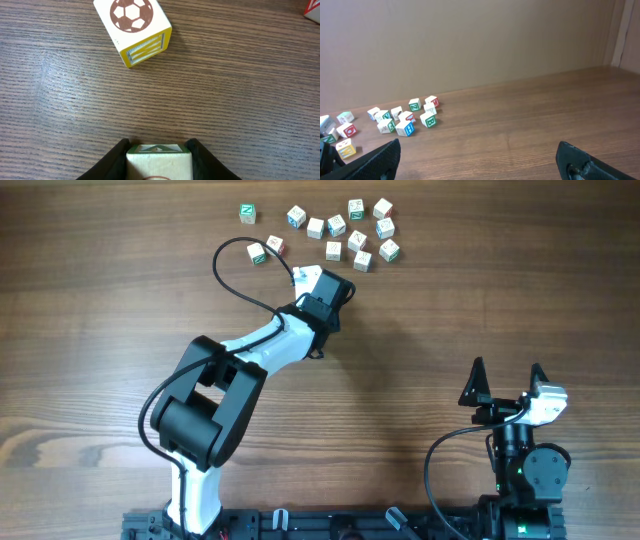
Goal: Form a horizontal line
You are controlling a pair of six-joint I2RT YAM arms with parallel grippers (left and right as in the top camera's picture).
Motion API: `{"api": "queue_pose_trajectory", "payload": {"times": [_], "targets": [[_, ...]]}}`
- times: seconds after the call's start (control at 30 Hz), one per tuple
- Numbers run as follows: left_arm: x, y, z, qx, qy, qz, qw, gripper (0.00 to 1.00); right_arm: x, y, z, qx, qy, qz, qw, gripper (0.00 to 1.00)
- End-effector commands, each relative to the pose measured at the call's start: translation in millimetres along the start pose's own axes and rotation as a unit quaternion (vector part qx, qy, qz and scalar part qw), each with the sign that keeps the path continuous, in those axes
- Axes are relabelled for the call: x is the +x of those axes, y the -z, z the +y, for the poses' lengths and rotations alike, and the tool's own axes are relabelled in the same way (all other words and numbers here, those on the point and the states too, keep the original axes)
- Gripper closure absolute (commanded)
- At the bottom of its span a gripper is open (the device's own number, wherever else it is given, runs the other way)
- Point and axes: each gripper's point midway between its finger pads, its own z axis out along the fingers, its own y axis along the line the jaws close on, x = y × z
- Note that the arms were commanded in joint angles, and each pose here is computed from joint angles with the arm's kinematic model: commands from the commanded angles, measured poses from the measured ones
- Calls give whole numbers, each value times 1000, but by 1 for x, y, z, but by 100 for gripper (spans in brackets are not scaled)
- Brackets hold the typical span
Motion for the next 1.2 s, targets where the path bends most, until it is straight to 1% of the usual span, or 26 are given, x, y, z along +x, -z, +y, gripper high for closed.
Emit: {"api": "queue_pose_trajectory", "payload": {"times": [0.0, 0.17, 0.37, 0.5, 0.9, 1.07, 1.17], "targets": [[40, -19, 14, -15, -42, 58, 997, 63, -2, 0, 2, -5, 9, -4, 1000, 0], [39, -19, 11, -9, -54, 57, 997, 62, -2, 0, 2, -5, 9, -5, 1000, 0], [43, -19, 6, 10, -89, 66, 994, 64, -2, 0, 1, -5, 9, -5, 1000, 0], [46, -18, 1, 25, -88, 76, 993, 64, -2, 0, 1, -5, 9, -5, 1000, 0], [56, -16, 6, 16, -93, 96, 991, 64, -2, 0, 1, -5, 9, -5, 1000, 0], [62, -13, -2, 21, -104, 98, 990, 54, -2, 0, 2, -5, 9, -4, 1000, 0], [65, -11, -6, 23, -109, 97, 989, 44, -2, 0, 2, -5, 9, -4, 1000, 0]]}}
